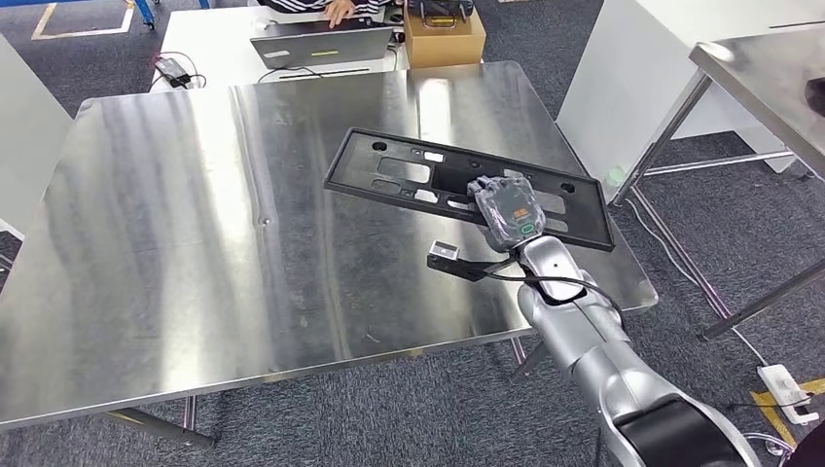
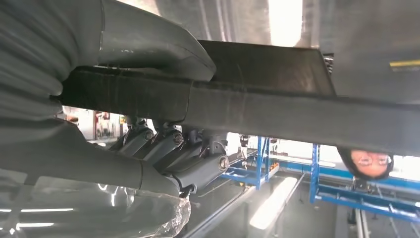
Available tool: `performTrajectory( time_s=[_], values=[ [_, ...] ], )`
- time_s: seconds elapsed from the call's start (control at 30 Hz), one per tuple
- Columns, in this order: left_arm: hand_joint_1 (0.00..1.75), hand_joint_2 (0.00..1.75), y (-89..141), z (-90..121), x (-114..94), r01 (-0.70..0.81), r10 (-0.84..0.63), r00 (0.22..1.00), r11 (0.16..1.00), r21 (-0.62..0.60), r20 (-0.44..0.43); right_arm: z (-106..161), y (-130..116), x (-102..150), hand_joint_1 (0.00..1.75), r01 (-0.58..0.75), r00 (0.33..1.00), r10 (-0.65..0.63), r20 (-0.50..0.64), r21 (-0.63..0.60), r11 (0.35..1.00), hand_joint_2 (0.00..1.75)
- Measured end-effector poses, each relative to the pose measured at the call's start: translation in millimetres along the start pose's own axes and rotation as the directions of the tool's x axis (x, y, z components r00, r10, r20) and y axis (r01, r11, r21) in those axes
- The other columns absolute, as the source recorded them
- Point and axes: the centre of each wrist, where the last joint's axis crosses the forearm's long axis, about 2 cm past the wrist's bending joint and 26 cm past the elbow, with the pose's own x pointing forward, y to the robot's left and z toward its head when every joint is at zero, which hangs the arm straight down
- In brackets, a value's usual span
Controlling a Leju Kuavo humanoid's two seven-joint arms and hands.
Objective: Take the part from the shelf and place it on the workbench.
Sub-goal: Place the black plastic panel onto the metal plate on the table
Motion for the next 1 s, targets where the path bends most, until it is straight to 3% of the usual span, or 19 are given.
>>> performTrajectory(
  time_s=[0.3, 0.67, 0.97, 1.0],
  values=[
    [0.00, 1.75, 1, 0, 0, 0.010, -0.010, 1.000, 1.000, 0.001, -0.002, -20, 13, 0, 1.75, -0.091, 0.994, 0.082, 0.077, 0.115, 0.989, 1.75],
    [0.00, 1.75, 1, -2, 3, 0.021, -0.021, 1.000, 1.000, -0.001, -0.002, -37, 23, 74, 1.75, -0.018, 0.947, -0.031, 0.321, 0.149, 0.989, 1.75],
    [0.00, 1.75, 1, -2, 3, 0.022, -0.022, 1.000, 1.000, 0.006, -0.003, -40, 23, 102, 1.75, 0.037, 0.932, -0.079, 0.352, 0.125, 0.991, 1.75],
    [0.00, 1.75, 1, -2, 3, 0.023, -0.023, 1.000, 1.000, 0.009, -0.003, -40, 23, 102, 1.31, 0.041, 0.934, -0.082, 0.347, 0.124, 0.991, 1.31]
  ],
)
